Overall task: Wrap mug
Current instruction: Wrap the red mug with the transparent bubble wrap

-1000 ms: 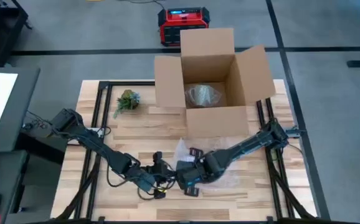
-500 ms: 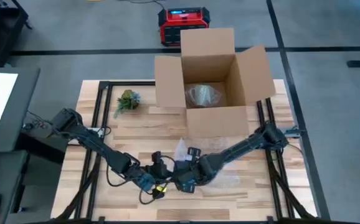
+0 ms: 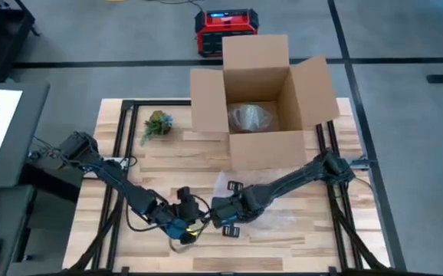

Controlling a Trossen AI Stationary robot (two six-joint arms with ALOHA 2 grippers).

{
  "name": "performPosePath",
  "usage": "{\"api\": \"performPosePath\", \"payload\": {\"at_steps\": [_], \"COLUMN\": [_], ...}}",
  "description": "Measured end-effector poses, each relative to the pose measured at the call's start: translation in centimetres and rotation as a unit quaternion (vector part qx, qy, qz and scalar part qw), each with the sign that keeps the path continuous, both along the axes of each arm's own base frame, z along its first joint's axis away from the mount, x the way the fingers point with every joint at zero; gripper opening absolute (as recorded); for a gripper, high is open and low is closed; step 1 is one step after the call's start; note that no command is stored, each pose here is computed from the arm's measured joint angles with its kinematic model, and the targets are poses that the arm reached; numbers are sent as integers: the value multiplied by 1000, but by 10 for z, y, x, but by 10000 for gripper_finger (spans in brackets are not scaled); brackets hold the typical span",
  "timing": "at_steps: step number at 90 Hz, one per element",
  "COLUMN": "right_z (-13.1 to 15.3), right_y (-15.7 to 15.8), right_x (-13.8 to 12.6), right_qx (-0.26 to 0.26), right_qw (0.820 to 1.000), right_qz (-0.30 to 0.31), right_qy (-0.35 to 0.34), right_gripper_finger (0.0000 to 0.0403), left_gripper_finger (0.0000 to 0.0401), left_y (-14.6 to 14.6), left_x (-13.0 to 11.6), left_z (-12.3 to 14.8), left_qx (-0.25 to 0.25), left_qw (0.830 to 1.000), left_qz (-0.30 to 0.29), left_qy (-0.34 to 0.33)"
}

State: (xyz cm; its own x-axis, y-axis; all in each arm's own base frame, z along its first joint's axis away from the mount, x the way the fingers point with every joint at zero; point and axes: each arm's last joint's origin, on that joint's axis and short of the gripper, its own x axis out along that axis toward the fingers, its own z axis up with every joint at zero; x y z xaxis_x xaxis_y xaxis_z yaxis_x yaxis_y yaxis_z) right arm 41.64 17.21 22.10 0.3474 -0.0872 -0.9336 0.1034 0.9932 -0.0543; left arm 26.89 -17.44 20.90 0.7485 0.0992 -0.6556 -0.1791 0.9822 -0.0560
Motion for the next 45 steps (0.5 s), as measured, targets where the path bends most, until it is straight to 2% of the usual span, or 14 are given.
{"api": "performPosePath", "payload": {"at_steps": [12, 26, 34, 45], "right_z": [40, 65, 61, 31], "right_y": [11, 20, 22, 21], "right_x": [-19, -52, -67, -75], "right_qx": [-19, -49, -86, -115], "right_qw": [999, 996, 991, 984], "right_qz": [0, -62, -102, -131], "right_qy": [-32, -32, 0, 33], "right_gripper_finger": [0, 0, 0, 0], "left_gripper_finger": [0, 0, 0, 0], "left_y": [-1, -2, -2, 0], "left_x": [-1, -1, -1, 0], "left_z": [0, 0, 0, 0], "left_qx": [0, -1, -4, -5], "left_qw": [1000, 1000, 1000, 1000], "left_qz": [-2, -2, 0, 16], "left_qy": [0, 1, 0, -7]}}
